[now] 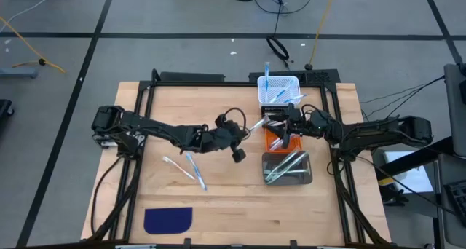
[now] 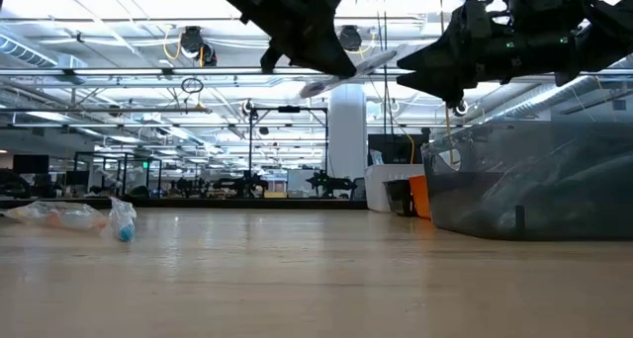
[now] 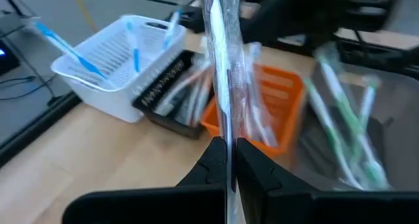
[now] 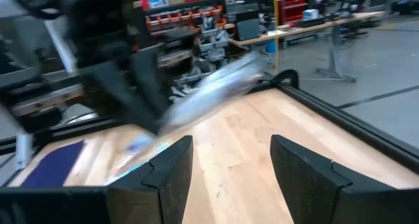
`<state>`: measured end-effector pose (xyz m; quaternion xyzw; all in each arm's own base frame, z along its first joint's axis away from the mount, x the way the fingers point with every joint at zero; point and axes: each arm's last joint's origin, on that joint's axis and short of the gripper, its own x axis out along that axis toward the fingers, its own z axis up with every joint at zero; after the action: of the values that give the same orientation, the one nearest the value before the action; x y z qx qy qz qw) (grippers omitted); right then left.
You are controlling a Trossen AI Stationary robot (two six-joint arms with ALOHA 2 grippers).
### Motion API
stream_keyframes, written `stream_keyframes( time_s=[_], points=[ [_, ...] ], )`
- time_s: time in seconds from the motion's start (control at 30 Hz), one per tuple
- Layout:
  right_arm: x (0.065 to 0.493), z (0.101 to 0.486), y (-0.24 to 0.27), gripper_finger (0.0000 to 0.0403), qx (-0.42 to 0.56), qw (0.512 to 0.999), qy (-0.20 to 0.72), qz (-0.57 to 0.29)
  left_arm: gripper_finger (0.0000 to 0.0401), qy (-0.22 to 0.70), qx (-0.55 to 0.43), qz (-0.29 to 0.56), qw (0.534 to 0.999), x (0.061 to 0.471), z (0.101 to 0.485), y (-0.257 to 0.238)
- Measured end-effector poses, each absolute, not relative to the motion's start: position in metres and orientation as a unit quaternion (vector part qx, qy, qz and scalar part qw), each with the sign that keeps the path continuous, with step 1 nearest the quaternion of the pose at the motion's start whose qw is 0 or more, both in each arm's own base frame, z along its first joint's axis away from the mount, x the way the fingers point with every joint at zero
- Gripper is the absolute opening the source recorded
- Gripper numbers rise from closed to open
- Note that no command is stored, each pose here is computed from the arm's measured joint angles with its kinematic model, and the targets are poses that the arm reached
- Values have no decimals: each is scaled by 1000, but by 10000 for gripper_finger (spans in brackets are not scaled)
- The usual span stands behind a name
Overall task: Pick & Place Toothbrushes
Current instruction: Put the purple toothbrush into the orange bin
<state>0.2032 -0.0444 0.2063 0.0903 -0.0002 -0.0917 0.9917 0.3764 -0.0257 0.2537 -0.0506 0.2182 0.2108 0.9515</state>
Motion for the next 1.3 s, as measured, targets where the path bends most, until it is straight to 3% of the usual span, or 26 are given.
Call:
stream_keyframes(
  time_s=[0.4, 0.77, 0.87, 1.03, 1.3],
  points=[
    [203, 218, -42, 196, 94, 992, -60, -61, 3, 159, -48, 199, 966, 383, 265, -15],
    [202, 225, -42, 194, 93, 989, -95, -59, 3, 142, -54, 168, 974, 399, 248, -18],
    [202, 224, -42, 161, 104, 989, -90, -59, 6, 139, -54, 168, 975, 399, 249, -18],
    [202, 225, -40, 29, 97, 990, -93, -43, 2, 138, -52, 173, 974, 399, 249, -17],
    [203, 226, -34, 19, 79, 991, -96, -41, 56, 141, -50, 178, 973, 399, 249, -14]
  ],
)
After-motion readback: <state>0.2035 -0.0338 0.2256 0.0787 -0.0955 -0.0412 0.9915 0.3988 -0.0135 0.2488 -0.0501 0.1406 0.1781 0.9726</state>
